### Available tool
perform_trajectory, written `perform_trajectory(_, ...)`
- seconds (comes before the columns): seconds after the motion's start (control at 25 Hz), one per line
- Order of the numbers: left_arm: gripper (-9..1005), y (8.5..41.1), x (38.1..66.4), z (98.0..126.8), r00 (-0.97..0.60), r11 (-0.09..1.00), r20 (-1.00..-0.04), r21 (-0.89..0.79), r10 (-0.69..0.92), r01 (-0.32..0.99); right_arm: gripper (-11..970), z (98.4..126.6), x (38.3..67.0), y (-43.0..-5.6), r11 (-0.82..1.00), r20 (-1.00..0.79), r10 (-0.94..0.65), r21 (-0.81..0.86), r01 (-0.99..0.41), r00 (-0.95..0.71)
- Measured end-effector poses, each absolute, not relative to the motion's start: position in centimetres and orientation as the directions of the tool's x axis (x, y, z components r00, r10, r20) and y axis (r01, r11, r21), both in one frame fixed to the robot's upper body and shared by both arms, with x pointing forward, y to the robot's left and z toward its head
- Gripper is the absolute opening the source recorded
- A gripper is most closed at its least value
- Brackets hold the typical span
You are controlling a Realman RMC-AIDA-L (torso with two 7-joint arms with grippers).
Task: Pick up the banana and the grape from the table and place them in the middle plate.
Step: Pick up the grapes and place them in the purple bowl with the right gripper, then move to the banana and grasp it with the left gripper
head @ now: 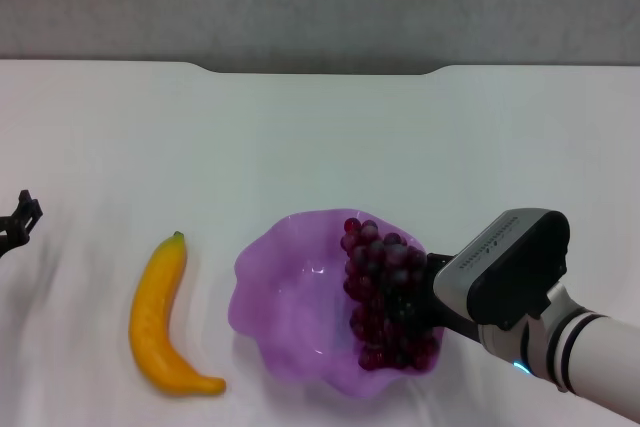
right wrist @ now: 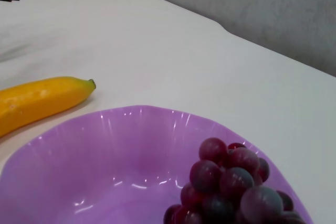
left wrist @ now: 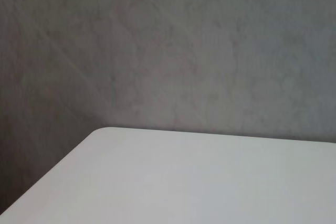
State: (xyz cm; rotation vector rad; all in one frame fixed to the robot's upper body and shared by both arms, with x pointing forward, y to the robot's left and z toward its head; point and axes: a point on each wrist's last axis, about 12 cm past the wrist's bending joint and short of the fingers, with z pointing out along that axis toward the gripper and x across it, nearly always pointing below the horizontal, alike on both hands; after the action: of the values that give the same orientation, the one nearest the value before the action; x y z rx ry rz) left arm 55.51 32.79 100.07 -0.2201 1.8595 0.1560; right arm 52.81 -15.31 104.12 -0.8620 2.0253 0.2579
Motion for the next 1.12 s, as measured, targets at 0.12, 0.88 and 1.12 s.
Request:
perform_trajectory(0.12, 896, 32.8, 55.5, 100.1, -0.285, 0.973, -0.956, -0.005, -0.072, -0.230, 393, 104.3, 52.9, -15.3, 0.734, -0.815, -0.476, -0.159, -0.660, -0.332)
perform_trajectory(0.88, 895, 32.9, 55.3, 100.0, -0.286, 0.971, -0.955, -0.009, -0.079, -0.238, 762, 104.1, 51.4, -16.4, 0.778, -0.925, -0.380, -0.322, -0.540, 0.005)
perform_trajectory(1.12, 895, 32.8, 55.2, 100.1, -0.256, 0.969, -0.959, -0.062, -0.124, -0.239, 883, 103.6, 50.6, -20.3, 0.857, -0.953, -0.273, -0.304, -0.417, 0.135)
